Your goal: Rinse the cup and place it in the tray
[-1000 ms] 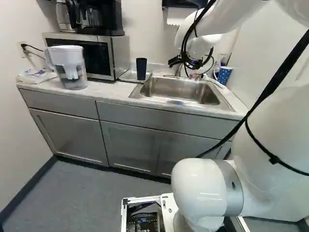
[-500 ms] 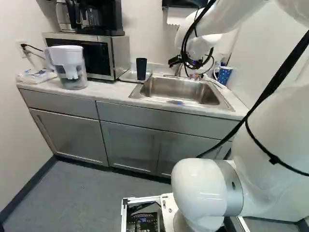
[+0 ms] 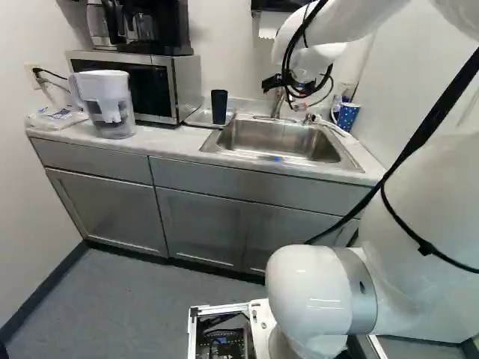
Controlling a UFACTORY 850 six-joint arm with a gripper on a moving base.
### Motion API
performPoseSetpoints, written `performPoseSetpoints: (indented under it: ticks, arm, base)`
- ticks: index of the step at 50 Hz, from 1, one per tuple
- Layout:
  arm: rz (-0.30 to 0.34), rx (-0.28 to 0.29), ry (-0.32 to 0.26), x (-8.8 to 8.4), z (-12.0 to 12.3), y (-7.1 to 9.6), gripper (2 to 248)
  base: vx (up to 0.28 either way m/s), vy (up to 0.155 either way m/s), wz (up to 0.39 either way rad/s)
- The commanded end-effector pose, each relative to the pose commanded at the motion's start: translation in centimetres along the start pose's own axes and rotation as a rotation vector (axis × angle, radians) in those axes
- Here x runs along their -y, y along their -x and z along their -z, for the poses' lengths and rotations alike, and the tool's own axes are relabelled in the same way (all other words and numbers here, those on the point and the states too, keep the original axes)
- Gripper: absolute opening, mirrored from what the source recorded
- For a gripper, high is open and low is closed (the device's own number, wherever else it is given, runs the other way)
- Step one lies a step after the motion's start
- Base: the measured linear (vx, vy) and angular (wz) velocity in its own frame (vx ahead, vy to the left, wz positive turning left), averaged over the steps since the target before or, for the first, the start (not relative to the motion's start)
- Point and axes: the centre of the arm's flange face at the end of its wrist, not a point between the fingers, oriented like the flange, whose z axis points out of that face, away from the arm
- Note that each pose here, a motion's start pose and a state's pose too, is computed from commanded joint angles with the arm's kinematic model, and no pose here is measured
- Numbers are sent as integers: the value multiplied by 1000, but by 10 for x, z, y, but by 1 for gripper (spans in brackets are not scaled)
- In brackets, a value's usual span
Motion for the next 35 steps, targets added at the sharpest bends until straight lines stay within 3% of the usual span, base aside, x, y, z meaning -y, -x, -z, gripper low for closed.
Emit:
performPoseSetpoints:
  ticks: [35]
  arm:
    - [11, -203, -25, 16, -22, -68, 247]
  base:
    - [0, 0, 0]
